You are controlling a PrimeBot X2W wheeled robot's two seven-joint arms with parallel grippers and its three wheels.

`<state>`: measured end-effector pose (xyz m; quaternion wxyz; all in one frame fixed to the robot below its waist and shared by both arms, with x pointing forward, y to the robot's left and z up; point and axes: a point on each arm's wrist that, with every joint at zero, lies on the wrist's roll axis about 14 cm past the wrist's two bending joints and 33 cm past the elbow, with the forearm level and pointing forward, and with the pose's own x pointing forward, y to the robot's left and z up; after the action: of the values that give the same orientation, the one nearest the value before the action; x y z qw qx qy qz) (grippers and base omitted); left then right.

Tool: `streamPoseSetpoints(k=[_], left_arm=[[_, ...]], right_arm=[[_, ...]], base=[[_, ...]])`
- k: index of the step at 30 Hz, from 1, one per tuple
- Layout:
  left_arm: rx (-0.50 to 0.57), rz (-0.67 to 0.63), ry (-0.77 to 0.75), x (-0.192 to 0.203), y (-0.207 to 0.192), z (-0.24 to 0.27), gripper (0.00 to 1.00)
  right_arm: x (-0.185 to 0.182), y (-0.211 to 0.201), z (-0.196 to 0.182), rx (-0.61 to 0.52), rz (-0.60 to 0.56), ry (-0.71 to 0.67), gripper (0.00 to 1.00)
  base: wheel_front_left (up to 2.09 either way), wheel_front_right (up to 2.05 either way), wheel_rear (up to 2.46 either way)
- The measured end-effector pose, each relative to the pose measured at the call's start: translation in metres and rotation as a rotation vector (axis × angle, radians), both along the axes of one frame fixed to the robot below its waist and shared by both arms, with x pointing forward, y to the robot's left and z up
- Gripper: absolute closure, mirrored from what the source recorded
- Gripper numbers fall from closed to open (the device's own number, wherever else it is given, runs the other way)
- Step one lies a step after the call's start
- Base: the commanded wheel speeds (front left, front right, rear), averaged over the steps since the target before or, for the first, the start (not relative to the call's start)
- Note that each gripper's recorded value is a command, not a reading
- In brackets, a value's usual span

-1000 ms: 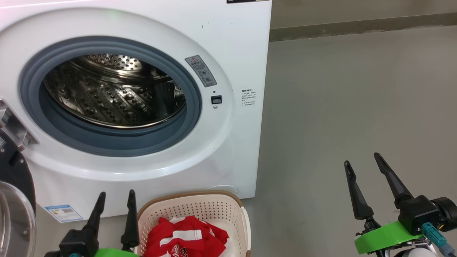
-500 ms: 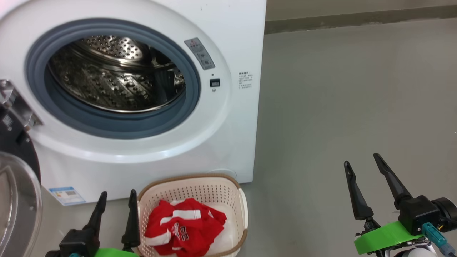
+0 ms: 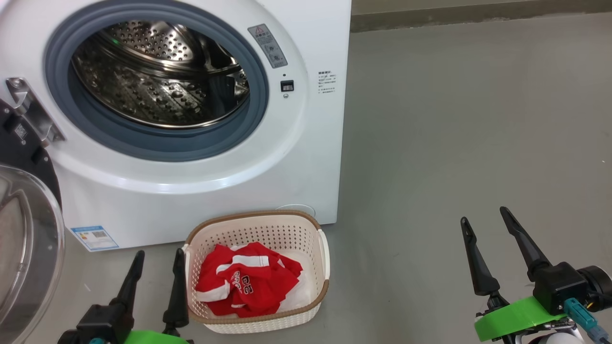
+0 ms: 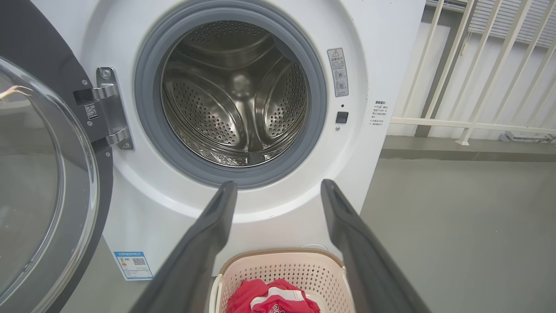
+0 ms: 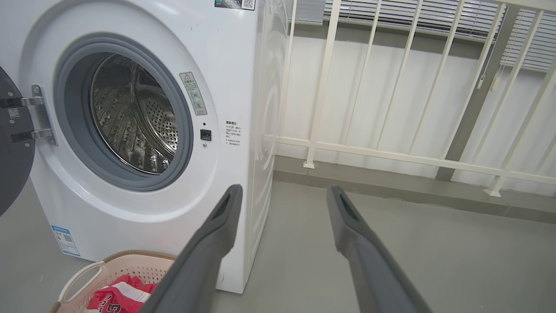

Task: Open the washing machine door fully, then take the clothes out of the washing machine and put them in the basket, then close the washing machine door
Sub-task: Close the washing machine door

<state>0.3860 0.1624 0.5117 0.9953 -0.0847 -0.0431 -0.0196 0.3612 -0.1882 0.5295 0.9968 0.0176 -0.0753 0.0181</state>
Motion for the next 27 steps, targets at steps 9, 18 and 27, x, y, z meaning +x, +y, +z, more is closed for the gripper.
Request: streamPoseSetpoints(k=[9,18,27], left_arm=[[0.003,0.024,0.002,-0.001,0.005,0.000,0.00],[0.015,0.108,-0.025,-0.007,0.025,0.010,0.00],[0.035,0.213,-0.029,-0.019,0.052,0.013,0.00]], right_arm=[[0.001,0.002,-0.001,0.003,0.007,0.002,0.00],[0.010,0.019,-0.006,0.009,0.058,0.019,0.00],[0.026,0.061,-0.005,0.009,0.181,0.015,0.00]], base=[[0.00,0.00,0.00],[0.00,0.00,0.00],[0.00,0.00,0.00]])
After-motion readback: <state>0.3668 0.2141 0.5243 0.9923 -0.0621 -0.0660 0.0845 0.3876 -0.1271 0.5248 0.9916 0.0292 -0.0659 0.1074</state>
